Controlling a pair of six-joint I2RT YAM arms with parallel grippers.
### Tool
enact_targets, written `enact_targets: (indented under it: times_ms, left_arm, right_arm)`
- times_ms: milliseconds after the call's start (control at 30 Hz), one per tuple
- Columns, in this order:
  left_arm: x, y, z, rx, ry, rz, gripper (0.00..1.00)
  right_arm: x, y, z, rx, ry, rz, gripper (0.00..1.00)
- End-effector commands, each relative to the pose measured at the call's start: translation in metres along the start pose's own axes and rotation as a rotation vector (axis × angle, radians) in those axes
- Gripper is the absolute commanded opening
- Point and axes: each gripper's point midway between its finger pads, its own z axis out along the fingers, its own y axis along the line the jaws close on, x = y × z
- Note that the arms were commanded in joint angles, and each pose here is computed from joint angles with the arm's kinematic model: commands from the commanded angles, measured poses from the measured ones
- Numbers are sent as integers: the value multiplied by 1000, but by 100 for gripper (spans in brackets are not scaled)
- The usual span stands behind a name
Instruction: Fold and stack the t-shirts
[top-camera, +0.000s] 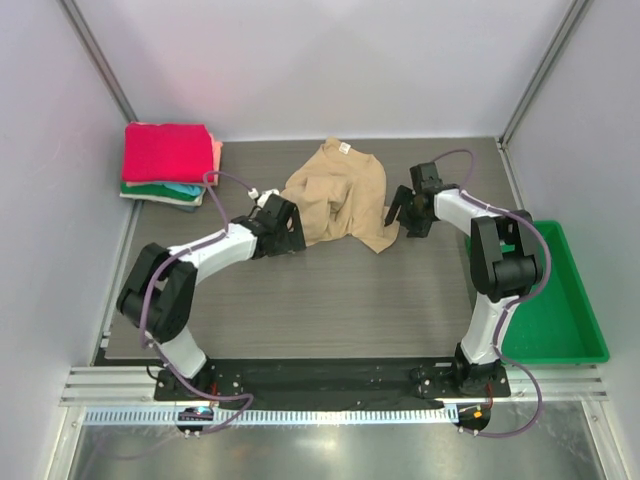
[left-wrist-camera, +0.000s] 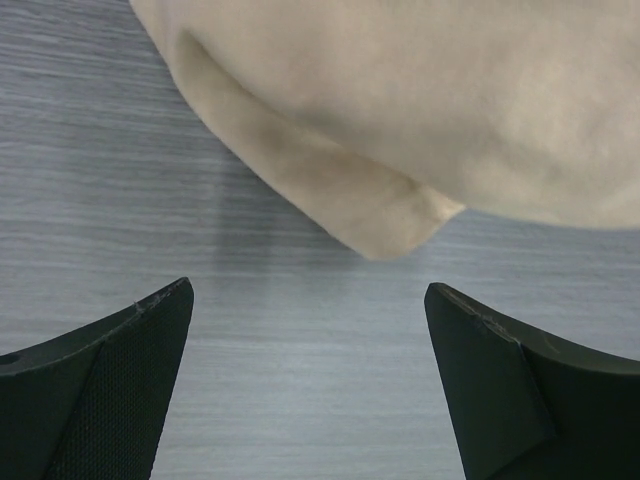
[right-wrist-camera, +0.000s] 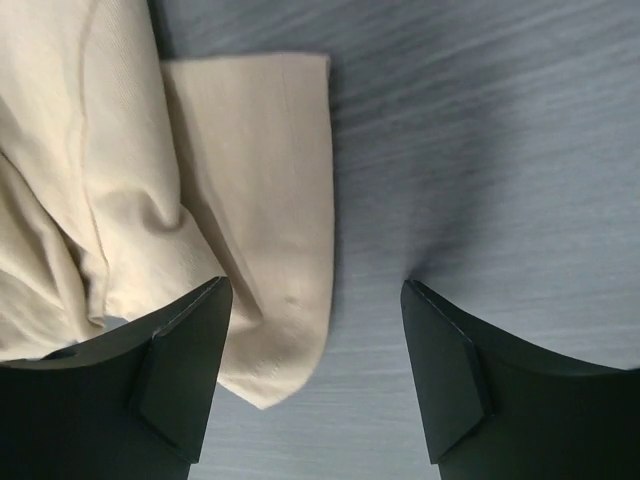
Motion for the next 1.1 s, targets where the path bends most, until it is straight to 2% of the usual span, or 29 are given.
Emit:
enact_targets:
  times_ms: [0, 67, 100, 133, 200, 267, 300, 333, 367, 400, 433, 467, 567, 600, 733, 833, 900, 933, 1033, 1067]
  left_arm:
    - [-14, -19, 16, 37, 6, -41, 98]
    - [-11, -19, 25, 7, 38, -39, 96]
    - [-22, -26, 27, 5, 25, -52, 95]
    - [-12, -20, 38, -39, 69, -41, 94]
    - [-25, -25, 43, -66, 56, -55, 91]
    - [-19, -20, 57, -123, 94, -41, 82]
    - [-31, -25, 60, -123, 79, -49, 75]
    - [-32, -22, 62, -145, 86, -35, 63]
    - [-30, -19, 68, -160, 98, -26, 35]
    - [-36, -20, 67, -157, 91, -24, 21]
    - [-40, -17, 64, -164, 96, -17, 0]
    - [-50, -14, 52, -170, 71, 0, 0]
    - [-63, 13, 20, -225, 12, 66, 0]
    - [-81, 16, -8, -200, -43, 57, 0]
    - [-97, 89, -57, -252, -56, 11, 0]
    - [-95, 138, -80, -301, -57, -43, 4]
    - [-87, 163, -83, -338, -37, -83, 20]
    - [-84, 166, -85, -326, -27, -96, 47]
    - [-74, 170, -89, -323, -12, -140, 80]
    - [-72, 167, -90, -304, -8, -155, 82]
  right_arm:
    - [-6, 13, 16, -67, -5, 32, 71]
    - [-4, 13, 22, -72, 1, 38, 67]
    - [-3, 14, 24, -78, 0, 36, 65]
    - [0, 13, 27, -79, 10, 38, 61]
    - [2, 12, 31, -78, 15, 37, 56]
    - [4, 10, 35, -79, 16, 37, 43]
    - [5, 11, 36, -82, 18, 39, 38]
    - [5, 11, 37, -85, 18, 40, 28]
    - [5, 13, 39, -93, 20, 39, 22]
    - [5, 12, 41, -94, 23, 41, 18]
    - [5, 12, 42, -97, 26, 45, 7]
    - [4, 13, 42, -102, 27, 49, 2]
    - [-11, 1, 33, -98, -5, 99, 1]
    - [-22, -15, 28, -76, -34, 138, 1]
    - [-56, -57, -9, -47, -154, 296, 1]
    - [-64, -66, -27, -31, -212, 328, 1]
    - [-69, -60, -44, -59, -246, 341, 1]
    - [-66, -58, -47, -70, -242, 345, 1]
    - [-65, -54, -60, -95, -258, 334, 1]
    - [-63, -50, -63, -113, -250, 325, 1]
